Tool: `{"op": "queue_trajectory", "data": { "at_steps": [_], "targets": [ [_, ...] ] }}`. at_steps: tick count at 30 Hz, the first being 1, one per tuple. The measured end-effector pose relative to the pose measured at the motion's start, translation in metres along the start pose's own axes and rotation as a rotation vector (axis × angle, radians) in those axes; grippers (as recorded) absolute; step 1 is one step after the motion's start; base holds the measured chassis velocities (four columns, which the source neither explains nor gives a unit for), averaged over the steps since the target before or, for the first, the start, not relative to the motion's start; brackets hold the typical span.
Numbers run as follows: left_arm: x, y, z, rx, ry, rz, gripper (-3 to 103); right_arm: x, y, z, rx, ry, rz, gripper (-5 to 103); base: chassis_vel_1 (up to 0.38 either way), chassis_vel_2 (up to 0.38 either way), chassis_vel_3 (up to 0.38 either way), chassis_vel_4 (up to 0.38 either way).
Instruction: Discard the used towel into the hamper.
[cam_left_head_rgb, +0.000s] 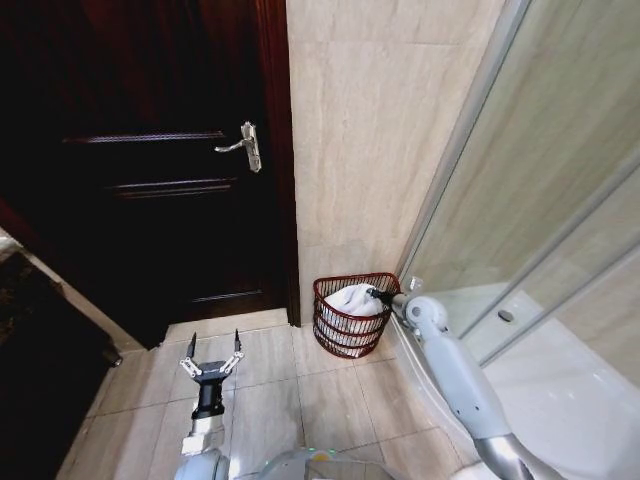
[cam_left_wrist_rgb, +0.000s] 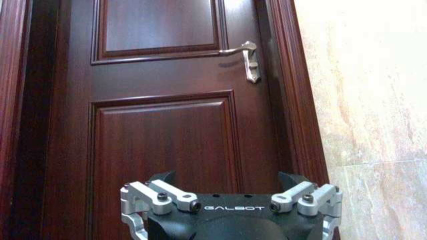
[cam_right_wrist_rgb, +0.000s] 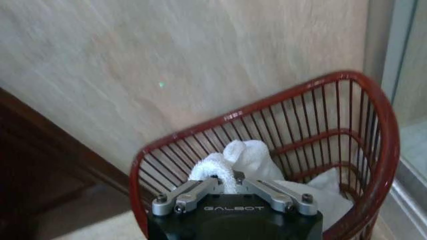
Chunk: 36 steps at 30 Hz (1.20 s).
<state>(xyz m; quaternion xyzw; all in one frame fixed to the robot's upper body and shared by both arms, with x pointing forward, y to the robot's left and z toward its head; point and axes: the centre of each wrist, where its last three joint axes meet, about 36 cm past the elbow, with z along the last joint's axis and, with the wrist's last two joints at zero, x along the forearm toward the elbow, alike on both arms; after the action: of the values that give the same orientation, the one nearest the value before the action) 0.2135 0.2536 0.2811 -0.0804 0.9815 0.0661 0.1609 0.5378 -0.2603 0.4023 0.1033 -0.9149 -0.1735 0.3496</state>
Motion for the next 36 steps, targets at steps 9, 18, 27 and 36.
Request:
{"op": "queue_trajectory", "data": {
  "at_steps": [9, 18, 27, 36],
  "targets": [
    [-0.008, 0.000, -0.007, -0.003, 0.002, 0.000, 100, -0.036, -0.020, 0.005, 0.123, 0.073, -0.012, 2, 0.000, 0.000, 0.000, 0.000],
    [-0.021, 0.003, -0.013, 0.000, -0.003, -0.022, 100, -0.061, -0.017, -0.001, 0.161, 0.101, 0.102, 18, 0.000, 0.000, 0.000, 0.000],
    [-0.029, 0.000, -0.018, 0.014, -0.012, -0.026, 100, -0.042, -0.050, -0.027, 0.314, 0.076, 0.249, 44, 0.000, 0.000, 0.000, 0.000],
    [-0.029, -0.003, -0.020, 0.020, -0.023, -0.013, 100, -0.030, -0.050, -0.034, 0.375, 0.014, 0.285, 78, 0.000, 0.000, 0.000, 0.000]
  ]
}}
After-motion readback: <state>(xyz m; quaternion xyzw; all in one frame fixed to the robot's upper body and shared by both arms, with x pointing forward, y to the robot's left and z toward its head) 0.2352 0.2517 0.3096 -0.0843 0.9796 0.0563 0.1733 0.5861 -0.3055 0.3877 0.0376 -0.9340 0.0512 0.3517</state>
